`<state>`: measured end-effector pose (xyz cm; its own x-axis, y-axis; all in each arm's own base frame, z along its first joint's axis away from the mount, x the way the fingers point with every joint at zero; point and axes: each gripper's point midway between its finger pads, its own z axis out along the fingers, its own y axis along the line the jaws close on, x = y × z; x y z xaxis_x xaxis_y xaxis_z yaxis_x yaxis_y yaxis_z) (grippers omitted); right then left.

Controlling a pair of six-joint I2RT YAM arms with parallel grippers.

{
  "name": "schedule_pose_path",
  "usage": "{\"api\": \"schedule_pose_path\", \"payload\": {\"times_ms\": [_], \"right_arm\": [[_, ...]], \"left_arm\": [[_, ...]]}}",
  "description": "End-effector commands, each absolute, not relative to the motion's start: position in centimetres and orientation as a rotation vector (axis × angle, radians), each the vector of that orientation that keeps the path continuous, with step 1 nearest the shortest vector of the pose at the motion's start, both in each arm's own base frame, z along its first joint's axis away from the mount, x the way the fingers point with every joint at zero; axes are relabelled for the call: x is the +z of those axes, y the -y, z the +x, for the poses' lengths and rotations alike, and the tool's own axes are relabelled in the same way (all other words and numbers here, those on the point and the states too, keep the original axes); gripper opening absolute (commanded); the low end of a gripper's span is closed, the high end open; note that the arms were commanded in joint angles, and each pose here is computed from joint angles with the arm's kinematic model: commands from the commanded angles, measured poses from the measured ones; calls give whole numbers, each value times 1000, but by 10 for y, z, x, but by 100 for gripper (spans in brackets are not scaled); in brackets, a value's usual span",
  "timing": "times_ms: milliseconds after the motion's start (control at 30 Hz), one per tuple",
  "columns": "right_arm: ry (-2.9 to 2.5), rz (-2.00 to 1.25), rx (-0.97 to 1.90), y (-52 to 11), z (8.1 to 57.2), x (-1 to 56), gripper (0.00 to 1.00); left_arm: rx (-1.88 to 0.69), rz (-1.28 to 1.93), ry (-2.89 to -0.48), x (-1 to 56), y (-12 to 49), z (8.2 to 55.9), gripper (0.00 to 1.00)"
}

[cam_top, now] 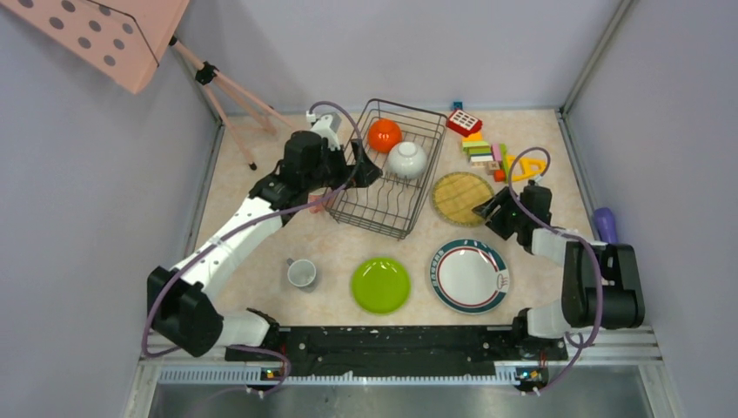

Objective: Load the mixed dishes into the dish rack

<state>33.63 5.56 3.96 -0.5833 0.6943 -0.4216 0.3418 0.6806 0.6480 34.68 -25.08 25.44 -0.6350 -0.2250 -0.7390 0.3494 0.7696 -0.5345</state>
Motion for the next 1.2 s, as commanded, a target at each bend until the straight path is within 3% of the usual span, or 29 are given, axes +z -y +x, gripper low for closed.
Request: {"api": "schedule_pose_path", "payload": {"times_ms": [0,167,800,1167], "right_arm": [[-2127,795,728,-56,360,52,53],[-2121,805,703,-52,365,56,0],[-1894,666,573,-31,338,169,0],[-2054,759,669,-49,319,96,0]], "left_arm": [[-897,126,-1974,280,237,332,99],[-924,55,-2009,262,209,330,99],[-1087,80,-1999,266,219,310,96],[-1065,46,-2058,245,215,304,94]]}}
